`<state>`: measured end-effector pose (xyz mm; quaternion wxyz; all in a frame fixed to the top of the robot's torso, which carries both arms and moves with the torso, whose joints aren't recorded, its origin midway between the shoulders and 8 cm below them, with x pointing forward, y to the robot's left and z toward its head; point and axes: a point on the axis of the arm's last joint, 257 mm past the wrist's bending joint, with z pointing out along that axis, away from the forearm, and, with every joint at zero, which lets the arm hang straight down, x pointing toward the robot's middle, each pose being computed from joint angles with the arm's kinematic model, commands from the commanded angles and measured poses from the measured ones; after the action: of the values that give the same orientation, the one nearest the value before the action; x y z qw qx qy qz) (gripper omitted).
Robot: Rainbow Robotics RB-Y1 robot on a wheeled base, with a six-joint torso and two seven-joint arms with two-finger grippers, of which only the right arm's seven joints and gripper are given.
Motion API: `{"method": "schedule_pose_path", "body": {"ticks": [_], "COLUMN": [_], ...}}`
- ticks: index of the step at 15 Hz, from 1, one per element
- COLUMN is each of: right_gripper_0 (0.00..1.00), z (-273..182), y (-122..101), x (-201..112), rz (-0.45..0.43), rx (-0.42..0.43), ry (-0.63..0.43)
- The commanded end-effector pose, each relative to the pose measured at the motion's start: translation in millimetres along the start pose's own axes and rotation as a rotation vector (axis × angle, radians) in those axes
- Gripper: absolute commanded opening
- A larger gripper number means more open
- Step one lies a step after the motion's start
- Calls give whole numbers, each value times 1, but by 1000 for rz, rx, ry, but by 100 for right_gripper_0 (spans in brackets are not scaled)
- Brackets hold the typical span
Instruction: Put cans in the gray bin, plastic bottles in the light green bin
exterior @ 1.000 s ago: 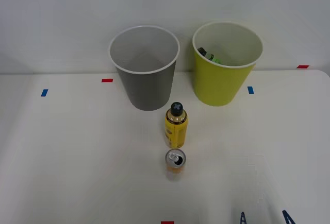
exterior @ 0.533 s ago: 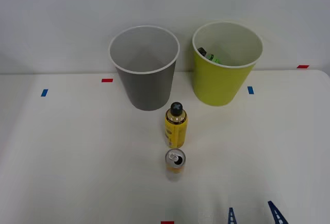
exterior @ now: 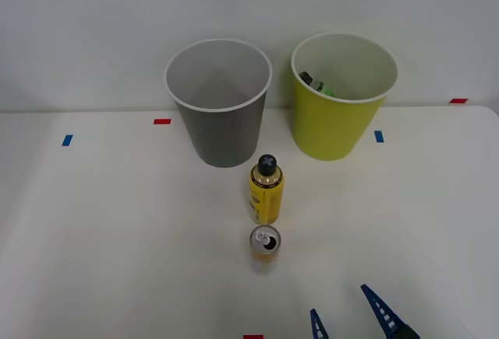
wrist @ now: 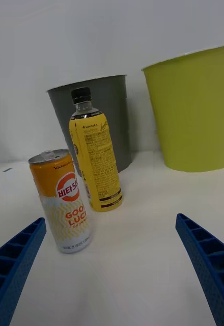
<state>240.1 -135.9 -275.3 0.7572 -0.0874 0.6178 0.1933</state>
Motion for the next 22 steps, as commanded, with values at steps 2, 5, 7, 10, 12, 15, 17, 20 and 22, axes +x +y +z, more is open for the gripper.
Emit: {"method": "schedule_pose_path", "body": {"ticks": [2, 5, 7, 10, 12, 15, 17, 20, 22], "right_gripper_0": [87, 87, 87, 100, 100, 100, 100, 100, 100], "z": [23, 44, 54, 62, 67, 71, 75, 83, 90], "y": [17, 29, 35, 38, 38, 43, 47, 56, 52], "x": [-7, -10, -12, -11, -13, -9, -10, -12, -5], "rz": [-124, -117, -99, -73, -85, -44, -36, -6, -35], "rx": [-42, -66, -93, -108, -117, -116, -115, -119, -122], "ry": [-22, -50, -62, -60, -71, -54, -62, -70, -80]}}
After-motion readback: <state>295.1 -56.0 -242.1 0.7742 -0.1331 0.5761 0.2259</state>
